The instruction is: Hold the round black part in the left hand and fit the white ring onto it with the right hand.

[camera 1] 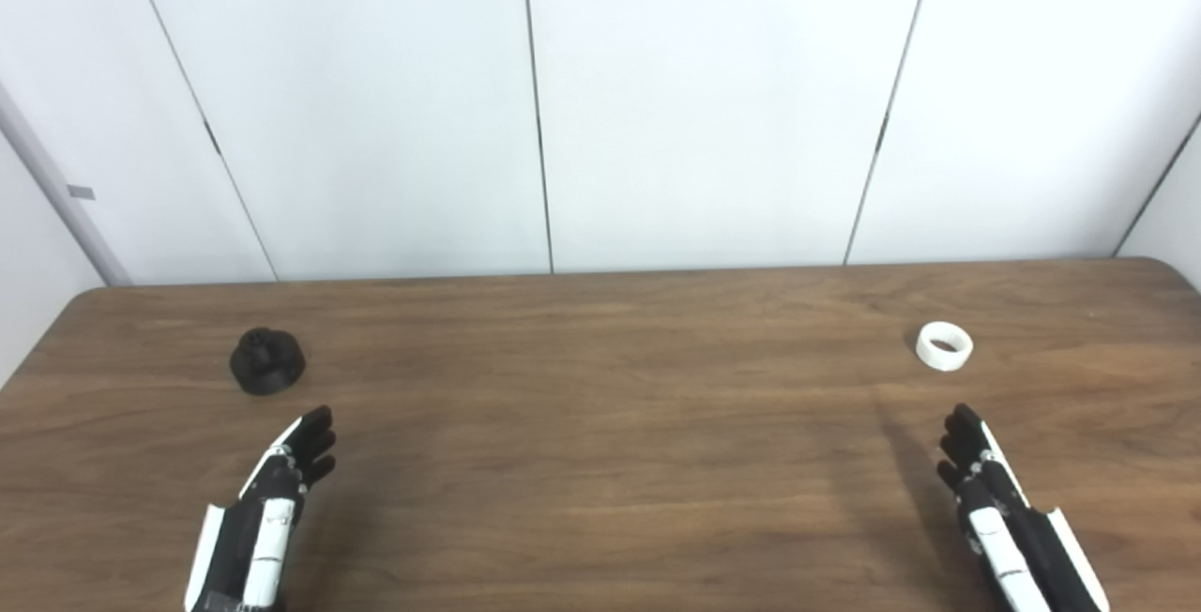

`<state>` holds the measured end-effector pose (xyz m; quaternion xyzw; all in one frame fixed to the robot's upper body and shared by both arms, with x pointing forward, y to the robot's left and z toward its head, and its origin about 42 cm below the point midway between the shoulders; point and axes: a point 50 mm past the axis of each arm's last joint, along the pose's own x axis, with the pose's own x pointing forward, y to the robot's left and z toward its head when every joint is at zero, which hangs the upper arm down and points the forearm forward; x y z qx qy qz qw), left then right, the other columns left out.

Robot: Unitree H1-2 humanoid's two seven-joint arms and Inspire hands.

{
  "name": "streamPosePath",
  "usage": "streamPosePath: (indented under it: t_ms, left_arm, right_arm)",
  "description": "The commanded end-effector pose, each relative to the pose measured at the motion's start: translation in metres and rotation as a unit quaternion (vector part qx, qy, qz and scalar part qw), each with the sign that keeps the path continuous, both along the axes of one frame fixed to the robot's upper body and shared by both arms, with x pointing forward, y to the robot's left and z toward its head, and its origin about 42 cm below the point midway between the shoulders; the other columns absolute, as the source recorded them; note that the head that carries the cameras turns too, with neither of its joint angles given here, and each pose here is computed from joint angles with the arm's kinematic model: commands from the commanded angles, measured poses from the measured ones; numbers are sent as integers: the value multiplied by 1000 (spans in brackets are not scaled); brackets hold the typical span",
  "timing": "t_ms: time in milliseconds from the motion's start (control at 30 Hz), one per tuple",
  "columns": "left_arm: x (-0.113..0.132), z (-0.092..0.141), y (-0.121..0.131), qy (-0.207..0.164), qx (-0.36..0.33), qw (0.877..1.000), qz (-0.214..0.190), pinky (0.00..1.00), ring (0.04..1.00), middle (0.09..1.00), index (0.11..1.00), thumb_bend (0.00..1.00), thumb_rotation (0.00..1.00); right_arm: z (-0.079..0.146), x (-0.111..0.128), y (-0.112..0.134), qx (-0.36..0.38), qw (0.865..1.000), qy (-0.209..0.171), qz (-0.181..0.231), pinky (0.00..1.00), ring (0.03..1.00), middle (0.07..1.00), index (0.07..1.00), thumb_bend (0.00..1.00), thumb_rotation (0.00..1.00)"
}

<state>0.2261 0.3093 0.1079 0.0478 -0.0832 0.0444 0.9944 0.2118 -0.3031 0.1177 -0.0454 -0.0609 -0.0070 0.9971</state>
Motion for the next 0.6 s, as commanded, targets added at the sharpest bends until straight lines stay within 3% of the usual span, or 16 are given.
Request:
streamPosePath:
  t_ms: [0, 567]
  left_arm:
    - [-9, -16, -7, 22, -18, 1000, 5, 885, 909, 914, 883, 698, 913]
    - [-8, -18, -6, 22, -17, 1000, 4, 881, 908, 914, 880, 681, 915]
  right_arm:
    - [-4, -1, 3, 8, 1000, 1, 2, 1000, 1000, 1000, 1000, 376, 800]
    - [-5, 0, 3, 7, 1000, 2, 3, 1000, 1000, 1000, 1000, 373, 799]
